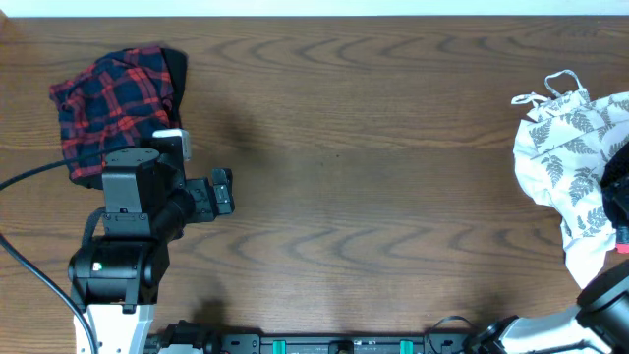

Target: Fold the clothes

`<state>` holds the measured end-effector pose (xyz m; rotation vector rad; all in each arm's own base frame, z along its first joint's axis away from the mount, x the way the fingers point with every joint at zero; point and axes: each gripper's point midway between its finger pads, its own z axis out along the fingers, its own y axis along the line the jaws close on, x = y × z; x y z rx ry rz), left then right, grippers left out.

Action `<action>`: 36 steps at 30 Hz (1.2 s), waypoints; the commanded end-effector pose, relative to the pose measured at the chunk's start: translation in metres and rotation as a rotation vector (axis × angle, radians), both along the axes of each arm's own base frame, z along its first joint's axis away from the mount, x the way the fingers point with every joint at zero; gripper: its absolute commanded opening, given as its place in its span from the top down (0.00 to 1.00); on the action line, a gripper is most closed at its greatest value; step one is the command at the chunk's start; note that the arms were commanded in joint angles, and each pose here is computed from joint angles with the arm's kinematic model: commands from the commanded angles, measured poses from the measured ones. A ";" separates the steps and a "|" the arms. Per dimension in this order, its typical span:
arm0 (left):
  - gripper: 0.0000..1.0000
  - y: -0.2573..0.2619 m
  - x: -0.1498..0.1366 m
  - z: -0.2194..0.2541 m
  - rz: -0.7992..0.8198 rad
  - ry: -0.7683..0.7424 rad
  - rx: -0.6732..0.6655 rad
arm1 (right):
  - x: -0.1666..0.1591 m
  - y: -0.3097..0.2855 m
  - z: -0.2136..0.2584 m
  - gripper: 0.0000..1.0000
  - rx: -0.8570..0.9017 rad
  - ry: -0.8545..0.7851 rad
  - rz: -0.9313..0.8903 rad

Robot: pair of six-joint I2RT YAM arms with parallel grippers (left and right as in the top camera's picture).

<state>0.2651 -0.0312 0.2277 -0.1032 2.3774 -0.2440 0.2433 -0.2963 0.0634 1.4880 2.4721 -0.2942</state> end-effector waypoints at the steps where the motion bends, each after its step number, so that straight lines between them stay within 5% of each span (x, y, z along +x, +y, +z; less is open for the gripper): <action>1: 0.02 -0.001 0.001 0.008 0.001 -0.017 -0.007 | 0.002 -0.005 -0.018 0.01 0.017 0.034 0.042; 12: 0.02 -0.001 0.001 0.008 0.003 -0.017 -0.005 | 0.011 -0.017 -0.042 0.04 0.010 0.028 0.044; 19: 0.02 -0.001 0.002 0.007 0.003 -0.014 -0.005 | 0.012 -0.010 -0.043 0.14 0.042 0.016 0.051; 20: 0.02 -0.001 0.002 0.007 0.003 -0.014 -0.005 | 0.012 -0.011 -0.043 0.17 0.041 0.016 0.052; 22: 0.02 -0.001 0.002 0.007 0.003 -0.013 -0.005 | 0.012 -0.011 -0.040 0.39 0.038 0.014 0.052; 26: 0.02 -0.001 0.002 0.006 0.003 -0.009 -0.005 | 0.018 -0.011 -0.022 0.99 0.019 -0.035 0.060; 36: 0.02 -0.001 0.003 0.004 0.003 0.000 -0.004 | 0.062 0.022 0.120 0.99 -0.125 -0.437 0.218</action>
